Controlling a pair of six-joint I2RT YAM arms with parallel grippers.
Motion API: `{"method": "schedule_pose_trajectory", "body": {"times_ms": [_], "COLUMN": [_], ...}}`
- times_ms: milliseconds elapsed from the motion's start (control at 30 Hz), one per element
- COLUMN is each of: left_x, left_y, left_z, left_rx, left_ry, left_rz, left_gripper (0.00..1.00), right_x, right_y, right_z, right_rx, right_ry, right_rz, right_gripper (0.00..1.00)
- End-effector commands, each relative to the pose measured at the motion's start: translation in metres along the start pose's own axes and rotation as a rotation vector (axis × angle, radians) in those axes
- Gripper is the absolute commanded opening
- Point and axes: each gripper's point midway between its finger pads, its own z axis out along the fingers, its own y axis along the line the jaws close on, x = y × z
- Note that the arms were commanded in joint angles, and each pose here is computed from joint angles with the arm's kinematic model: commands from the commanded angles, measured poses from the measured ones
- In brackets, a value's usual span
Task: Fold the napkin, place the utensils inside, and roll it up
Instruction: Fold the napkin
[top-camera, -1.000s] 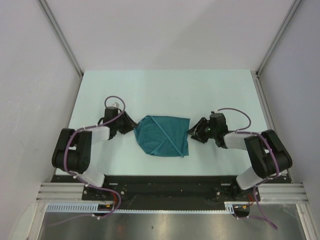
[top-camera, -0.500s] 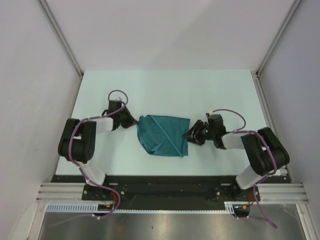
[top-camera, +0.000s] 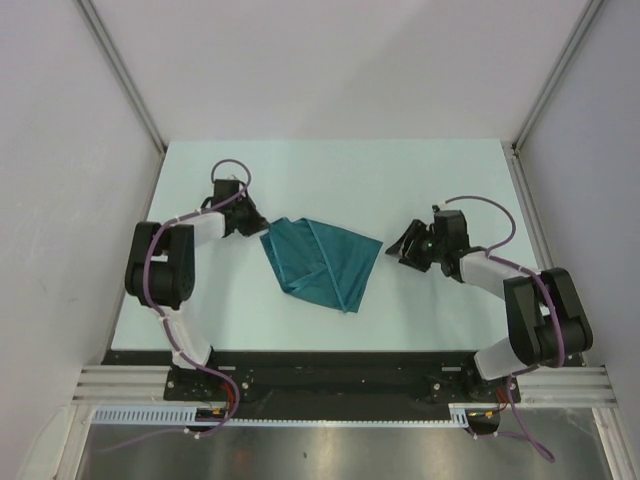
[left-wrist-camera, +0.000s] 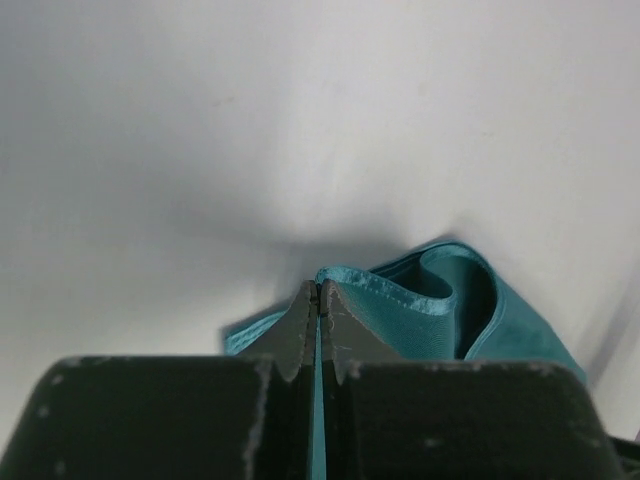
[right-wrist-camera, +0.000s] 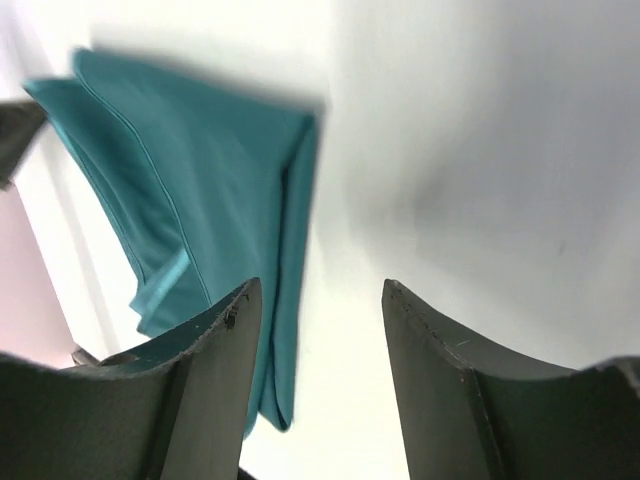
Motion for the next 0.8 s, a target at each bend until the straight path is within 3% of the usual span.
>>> {"method": "schedule_pose_trajectory", "body": {"times_ms": [0,200,300,600,633,667,733,767], "left_x": [0.016,0.028,0.030,0.011,0.009,0.006,0.001,-0.001], "left_y": [0.006,0.014,0.021,0.037,0.036,0.032,0.029,0.027], "left_z": [-0.016,-0.032,-0.041,-0.041,-0.038,-0.037,-0.035,-0.035], "left_rx": [0.013,0.006,-0.019,-0.058,-0.058,-0.046,-0.042,-0.038], "left_ry": [0.025,0.021,-0.009,-0.074,-0.074,-0.074,-0.074,-0.077], "left_rz": [0.003,0.003,0.003,0.028,0.034,0.040,0.045,0.048], "left_gripper": [0.00,0.00,0.00,0.01,0.03,0.16,0.32,0.46], "right_x": [-0.022,-0.012,-0.020,-0.012,-0.010,-0.009,-0.003,-0.002], "right_y": [0.017,0.015,0.017,0.021,0.022,0.023,0.020,0.019], "right_z": [0.003,0.011,0.016,0.037,0.038,0.039,0.044,0.046], "right_rx": [-0.068,-0.118,-0.154,-0.246,-0.249,-0.250,-0.229,-0.226], "right_ry": [0.004,0.065,0.058,0.132,0.140,0.142,0.155,0.157], "right_rz": [-0.092,-0.101,-0.102,-0.061,-0.061,-0.063,-0.064,-0.069], "right_gripper": [0.57,0.58,0.63,0.66,0.66,0.65,0.65,0.65]}}
